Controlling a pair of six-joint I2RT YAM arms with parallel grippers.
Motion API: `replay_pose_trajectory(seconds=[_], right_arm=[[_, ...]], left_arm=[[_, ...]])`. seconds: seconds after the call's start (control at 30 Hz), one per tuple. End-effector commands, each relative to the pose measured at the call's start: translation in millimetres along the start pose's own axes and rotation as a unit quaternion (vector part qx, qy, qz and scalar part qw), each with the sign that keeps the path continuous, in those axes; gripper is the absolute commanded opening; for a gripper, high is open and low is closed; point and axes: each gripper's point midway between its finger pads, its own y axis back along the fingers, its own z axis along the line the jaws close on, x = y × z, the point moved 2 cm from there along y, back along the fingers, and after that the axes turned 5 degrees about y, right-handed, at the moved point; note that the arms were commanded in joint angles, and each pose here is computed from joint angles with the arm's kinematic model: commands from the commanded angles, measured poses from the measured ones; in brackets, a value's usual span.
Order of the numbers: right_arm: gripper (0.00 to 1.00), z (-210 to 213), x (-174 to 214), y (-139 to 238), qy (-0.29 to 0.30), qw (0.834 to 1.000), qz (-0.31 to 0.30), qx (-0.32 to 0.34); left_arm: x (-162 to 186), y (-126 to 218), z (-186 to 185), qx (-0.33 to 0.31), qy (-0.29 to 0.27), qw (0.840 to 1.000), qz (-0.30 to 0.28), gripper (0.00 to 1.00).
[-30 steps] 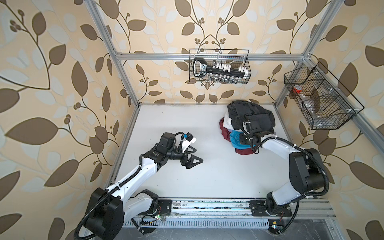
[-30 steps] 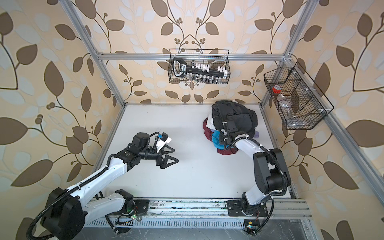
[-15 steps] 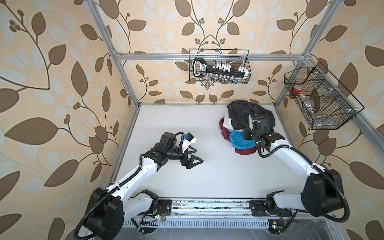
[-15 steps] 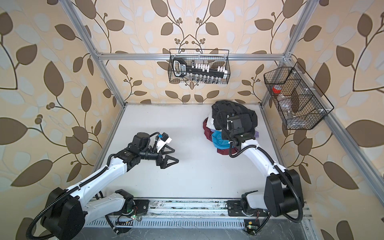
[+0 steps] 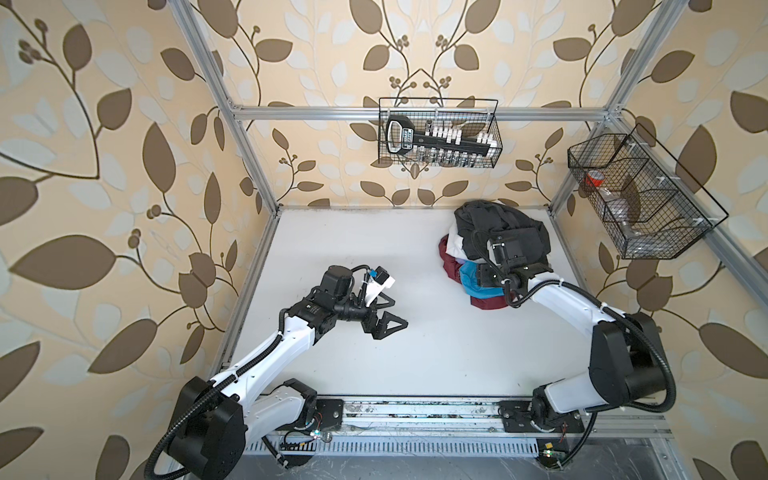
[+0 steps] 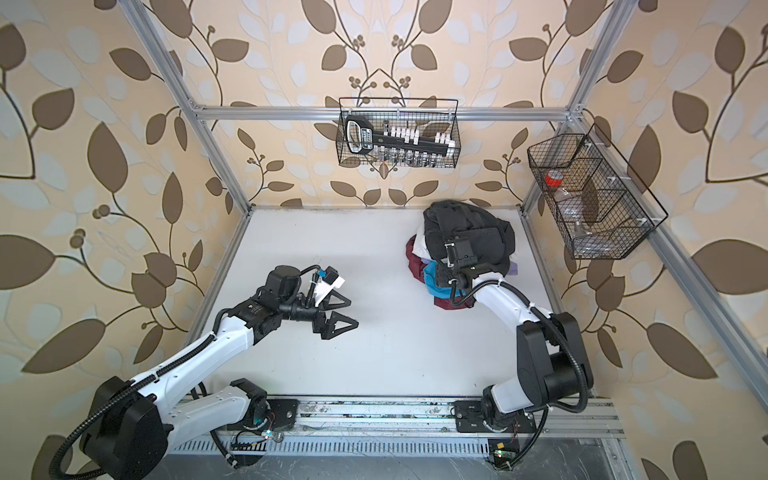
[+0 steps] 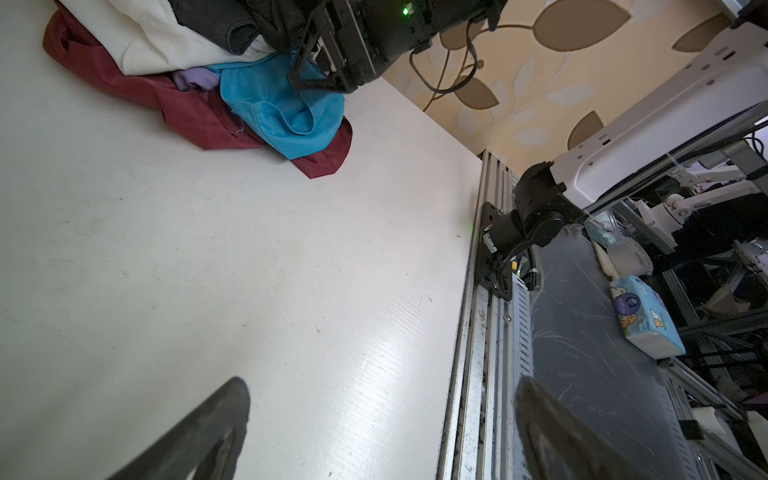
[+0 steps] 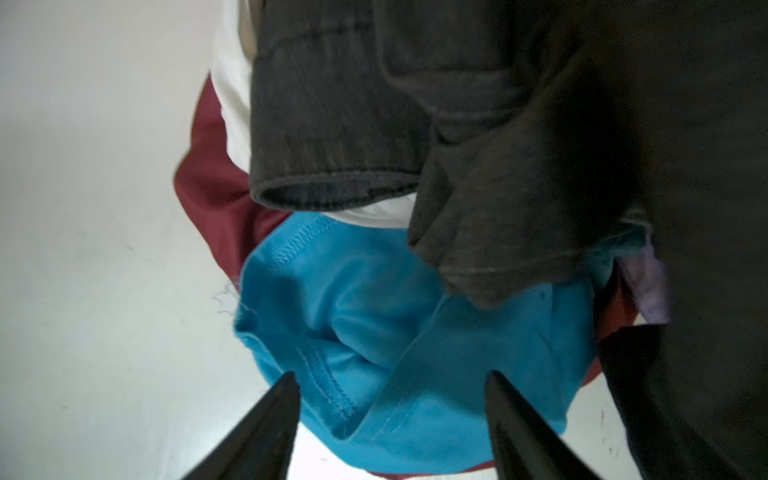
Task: Pick out a specific cloth from the pile
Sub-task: 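Close the right gripper on the teal shirt under the grey shirt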
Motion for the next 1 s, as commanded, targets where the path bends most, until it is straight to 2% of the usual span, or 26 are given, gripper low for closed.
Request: replay_pose_trajectory(seconds=[0.0,0.1,0.23,0.27,0.4,0.43,0.5,0.6,0.73,0.97], right_arm=[[0.81,0,4,-10,0.002,1.0,0.008,0.01],[0.85,-2,4,-20,0.003,1.0,0.015,0.023],[0.84,0,7,-37,0.007,0.999,0.031,0.027],[0.79,0,10,-41,0.007,0.999,0.037,0.027],[0.34,1,16,-51,0.003,0.998,0.05,0.027],[0.26,2,16,-51,0.002,0.998,0.05,0.027],[0.13,0,14,-47,-0.002,0.999,0.043,0.03],[0.03,-5,6,-34,-0.006,0.999,0.023,0.038],[0.0,-9,-9,-10,-0.012,0.999,-0.008,0.043],[0.0,-18,-35,35,-0.016,0.996,-0.067,0.051]], left_arm=[[-15,5,-13,0.011,-0.039,0.999,-0.015,0.99],[-15,4,-12,0.011,-0.04,0.999,-0.014,0.99],[-14,4,-11,0.009,-0.038,0.999,-0.012,0.99],[-14,4,-11,0.009,-0.038,0.999,-0.012,0.99],[-14,3,-10,0.007,-0.037,0.999,-0.011,0.99],[-14,3,-10,0.007,-0.038,0.999,-0.011,0.99],[-13,3,-10,0.006,-0.036,0.999,-0.01,0.99],[-13,3,-10,0.006,-0.037,0.999,-0.01,0.99],[-14,4,-11,0.007,-0.039,0.999,-0.011,0.99],[-14,4,-12,0.009,-0.04,0.999,-0.012,0.99]])
